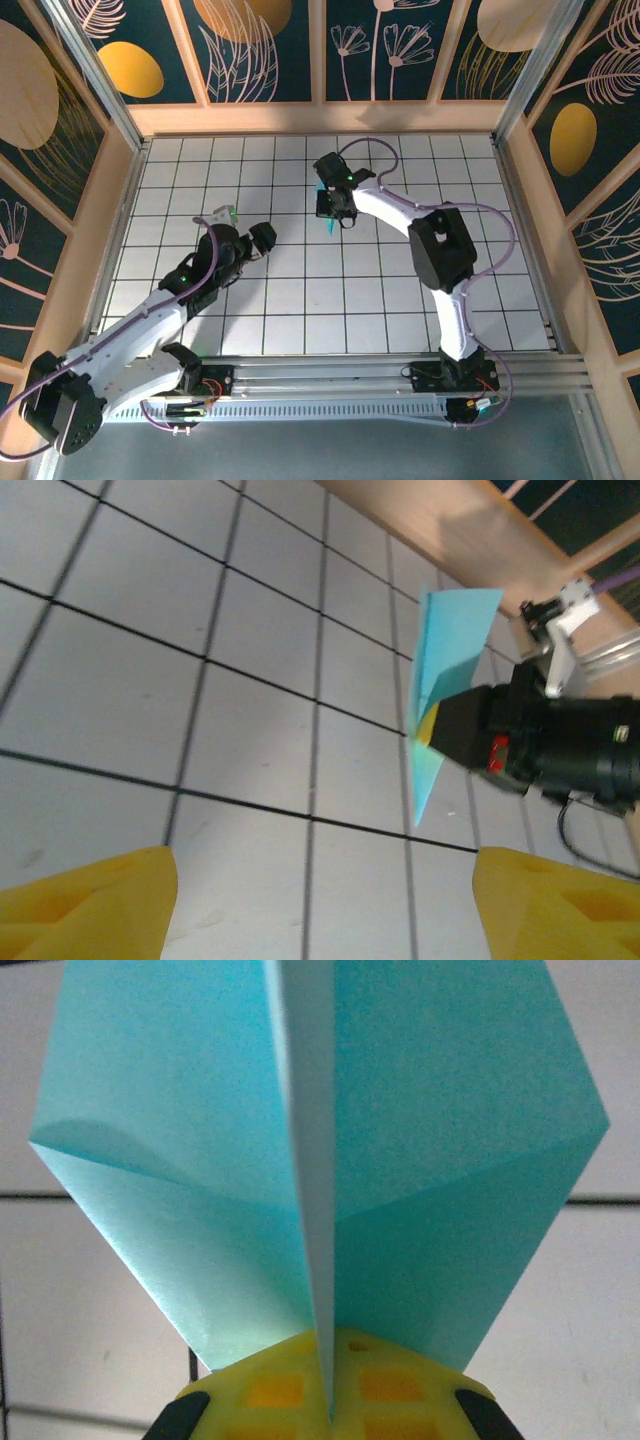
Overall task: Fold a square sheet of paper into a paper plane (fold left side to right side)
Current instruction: Pick up the paper plane at the center of the table, then place the paper plane at the top-center of the table.
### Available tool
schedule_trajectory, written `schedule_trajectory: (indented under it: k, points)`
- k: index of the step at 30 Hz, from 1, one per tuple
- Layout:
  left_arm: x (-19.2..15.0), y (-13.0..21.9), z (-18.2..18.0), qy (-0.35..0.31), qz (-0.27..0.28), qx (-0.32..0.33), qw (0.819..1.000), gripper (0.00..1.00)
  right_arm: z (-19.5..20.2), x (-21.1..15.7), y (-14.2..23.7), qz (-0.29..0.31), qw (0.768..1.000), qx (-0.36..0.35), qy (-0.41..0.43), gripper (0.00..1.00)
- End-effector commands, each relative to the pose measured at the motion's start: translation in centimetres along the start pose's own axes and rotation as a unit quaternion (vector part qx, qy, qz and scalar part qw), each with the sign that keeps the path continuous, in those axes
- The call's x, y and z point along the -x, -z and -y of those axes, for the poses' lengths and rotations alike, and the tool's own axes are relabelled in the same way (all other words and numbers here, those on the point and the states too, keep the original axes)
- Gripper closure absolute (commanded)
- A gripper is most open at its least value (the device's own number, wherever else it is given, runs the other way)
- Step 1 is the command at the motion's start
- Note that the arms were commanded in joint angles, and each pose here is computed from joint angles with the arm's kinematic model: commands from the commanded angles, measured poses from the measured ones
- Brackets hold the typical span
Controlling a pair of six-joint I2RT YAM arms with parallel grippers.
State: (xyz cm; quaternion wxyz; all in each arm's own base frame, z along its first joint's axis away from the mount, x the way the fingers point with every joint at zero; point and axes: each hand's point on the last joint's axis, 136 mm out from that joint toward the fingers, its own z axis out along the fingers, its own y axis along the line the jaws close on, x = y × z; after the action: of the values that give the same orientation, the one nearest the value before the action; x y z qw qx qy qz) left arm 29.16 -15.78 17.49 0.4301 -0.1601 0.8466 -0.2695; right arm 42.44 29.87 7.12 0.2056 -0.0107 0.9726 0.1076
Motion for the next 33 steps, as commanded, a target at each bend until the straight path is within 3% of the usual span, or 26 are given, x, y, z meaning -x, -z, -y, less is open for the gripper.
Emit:
schedule_trajectory:
  k: [1,16,25,33]
  points:
    - [-0.2,1.0,-2.7,-0.030,0.009,0.053,0.998,0.22,0.9,0.1,-1.3,-0.024,0.999,-0.037,0.007,1.00]
    - [-0.8,1.7,-3.5,-0.044,0.002,0.055,0.998,0.21,1.4,-0.1,-5.1,-0.061,0.996,-0.059,-0.005,1.00]
    - [-1.1,1.7,-3.5,-0.041,-0.002,0.054,0.998,0.20,1.8,-1.2,-6.2,-0.080,0.995,-0.060,-0.006,0.93]
    - [-0.7,1.9,-3.5,-0.043,0.004,0.059,0.997,0.20,2.1,-1.8,-6.5,-0.089,0.994,-0.065,-0.001,0.80]
